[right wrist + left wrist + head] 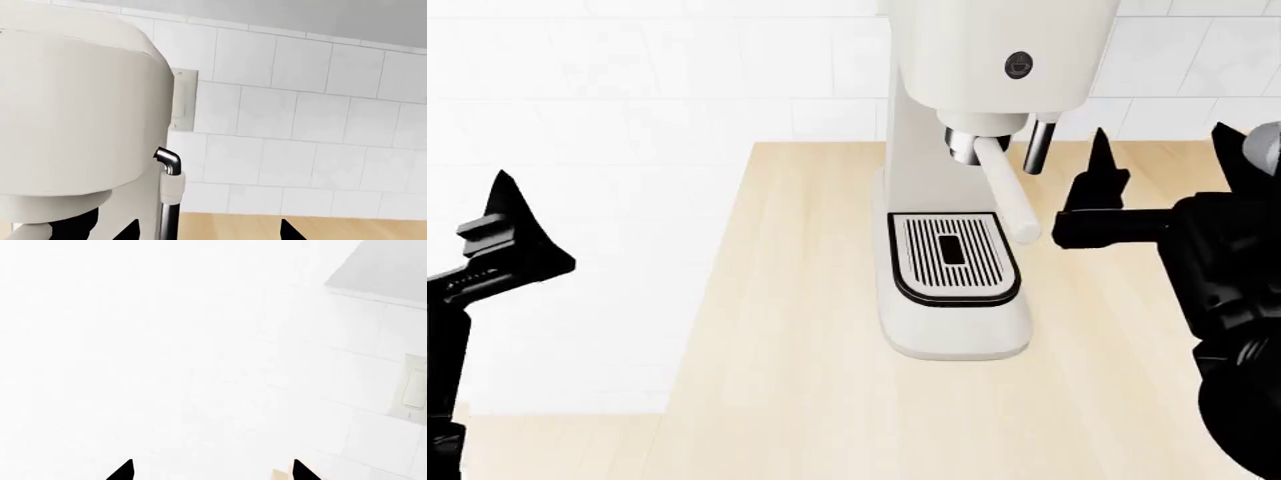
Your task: Pick and place the shaker into the drawer. Then close the cabinet.
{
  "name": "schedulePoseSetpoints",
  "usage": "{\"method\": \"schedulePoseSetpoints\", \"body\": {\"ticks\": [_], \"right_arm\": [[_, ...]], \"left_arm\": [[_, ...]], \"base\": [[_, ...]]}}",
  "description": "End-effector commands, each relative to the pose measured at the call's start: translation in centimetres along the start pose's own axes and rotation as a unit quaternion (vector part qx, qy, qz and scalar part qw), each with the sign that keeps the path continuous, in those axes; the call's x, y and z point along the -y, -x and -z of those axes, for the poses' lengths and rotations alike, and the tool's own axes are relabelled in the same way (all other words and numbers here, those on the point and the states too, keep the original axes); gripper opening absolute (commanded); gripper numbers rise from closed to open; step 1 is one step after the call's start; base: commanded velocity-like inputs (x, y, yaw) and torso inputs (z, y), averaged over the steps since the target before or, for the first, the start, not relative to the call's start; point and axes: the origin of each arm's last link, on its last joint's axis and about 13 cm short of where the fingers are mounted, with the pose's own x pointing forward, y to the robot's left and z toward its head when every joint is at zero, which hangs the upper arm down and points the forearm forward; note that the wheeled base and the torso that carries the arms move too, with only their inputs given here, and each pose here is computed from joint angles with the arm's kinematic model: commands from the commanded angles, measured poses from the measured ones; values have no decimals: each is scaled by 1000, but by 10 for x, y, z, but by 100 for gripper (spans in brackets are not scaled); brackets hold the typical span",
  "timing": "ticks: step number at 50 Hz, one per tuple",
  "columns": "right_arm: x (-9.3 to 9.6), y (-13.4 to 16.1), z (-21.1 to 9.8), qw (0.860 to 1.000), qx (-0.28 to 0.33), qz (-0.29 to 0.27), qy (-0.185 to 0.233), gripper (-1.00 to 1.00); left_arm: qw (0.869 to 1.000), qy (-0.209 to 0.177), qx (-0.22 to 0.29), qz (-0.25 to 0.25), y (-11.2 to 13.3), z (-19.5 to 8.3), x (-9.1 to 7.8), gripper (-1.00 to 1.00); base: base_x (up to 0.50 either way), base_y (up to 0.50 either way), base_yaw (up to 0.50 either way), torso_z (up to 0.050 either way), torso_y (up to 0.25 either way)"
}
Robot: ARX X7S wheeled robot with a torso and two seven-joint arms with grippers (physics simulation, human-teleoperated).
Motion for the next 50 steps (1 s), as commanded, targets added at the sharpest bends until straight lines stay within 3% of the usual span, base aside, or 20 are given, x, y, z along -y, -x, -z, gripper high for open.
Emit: {"method": "schedulePoseSetpoints", "body": {"ticks": [1,7,12,18,22,26,30,37,42,50], "right_arm": [[4,-3,-18,999,28,16,12,100],[7,-11,-25,999,26,22,15,100],[9,-13,-23,999,23,23,7,100],[18,-14,-19,999,15,51,1,100],[23,-15,-18,998,13,63,-1,100],[25,-14,-17,997,12,72,-6,100],[26,-12,-16,997,11,75,-10,100],[40,0,-13,990,1,139,-12,100],[51,19,-17,986,1,167,3,100],[64,59,-17,979,-11,200,25,100]], "left_arm": [[983,-29,164,-77,-32,-115,-21,100],[958,-39,284,2,-32,-206,6,100],[926,-48,366,81,-25,-273,34,100],[887,-9,425,178,-13,-332,63,100],[854,21,452,257,6,-366,82,100],[827,36,461,321,10,-374,100,100],[813,52,444,373,7,-376,115,100],[803,96,300,506,-20,-372,152,100],[803,84,270,524,-47,-368,181,100],[799,54,251,544,-67,-358,213,100]], "base": [[0,0,0,0,0],[0,0,0,0,0],[0,0,0,0,0],[0,0,0,0,0],[0,0,0,0,0],[0,0,0,0,0],[0,0,0,0,0],[0,0,0,0,2],[0,0,0,0,2],[0,0,0,0,1]]}}
